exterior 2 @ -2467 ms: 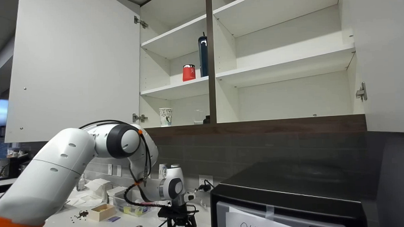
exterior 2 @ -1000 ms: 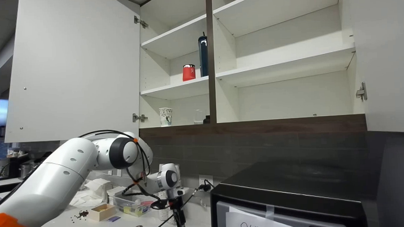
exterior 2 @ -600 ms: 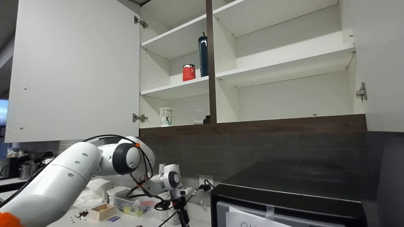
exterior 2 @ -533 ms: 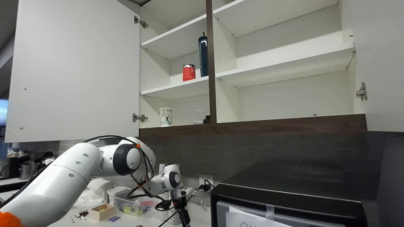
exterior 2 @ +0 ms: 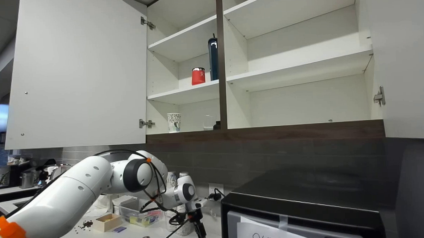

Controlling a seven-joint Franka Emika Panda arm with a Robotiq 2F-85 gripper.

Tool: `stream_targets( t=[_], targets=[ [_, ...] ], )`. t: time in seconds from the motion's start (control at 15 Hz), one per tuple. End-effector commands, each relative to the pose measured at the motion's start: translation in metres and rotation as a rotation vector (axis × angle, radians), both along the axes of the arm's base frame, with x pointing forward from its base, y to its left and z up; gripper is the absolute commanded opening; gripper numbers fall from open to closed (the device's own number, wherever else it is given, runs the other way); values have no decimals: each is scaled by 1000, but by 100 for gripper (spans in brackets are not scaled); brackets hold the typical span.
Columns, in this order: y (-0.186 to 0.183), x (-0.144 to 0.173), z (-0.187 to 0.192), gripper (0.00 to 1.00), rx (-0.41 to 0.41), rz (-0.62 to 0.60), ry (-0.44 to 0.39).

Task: Put the cup inside the cupboard

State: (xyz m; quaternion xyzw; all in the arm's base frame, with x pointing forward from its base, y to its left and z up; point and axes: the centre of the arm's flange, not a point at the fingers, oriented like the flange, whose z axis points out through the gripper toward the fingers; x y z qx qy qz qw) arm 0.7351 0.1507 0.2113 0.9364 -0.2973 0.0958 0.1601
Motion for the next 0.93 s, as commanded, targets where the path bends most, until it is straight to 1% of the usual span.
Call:
stream_targets(
  t=[0.0, 0.13, 0.2, 0.27, 0.33, 0.47, 0.6, 0.87],
  targets=[
    [-3, 19, -10, 100, -28, -36, 9],
    [-6, 19, -11, 99, -32, -48, 22],
    [-7, 18, -11, 95, -36, -54, 30],
    [-9, 17, -10, 84, -38, -57, 43],
    [-10, 16, -10, 68, -40, -60, 60],
    [-12, 15, -9, 50, -45, -72, 89],
    [-14, 12, -8, 37, -45, -80, 117],
    [-19, 10, 0, 6, -40, -88, 140]
  ],
)
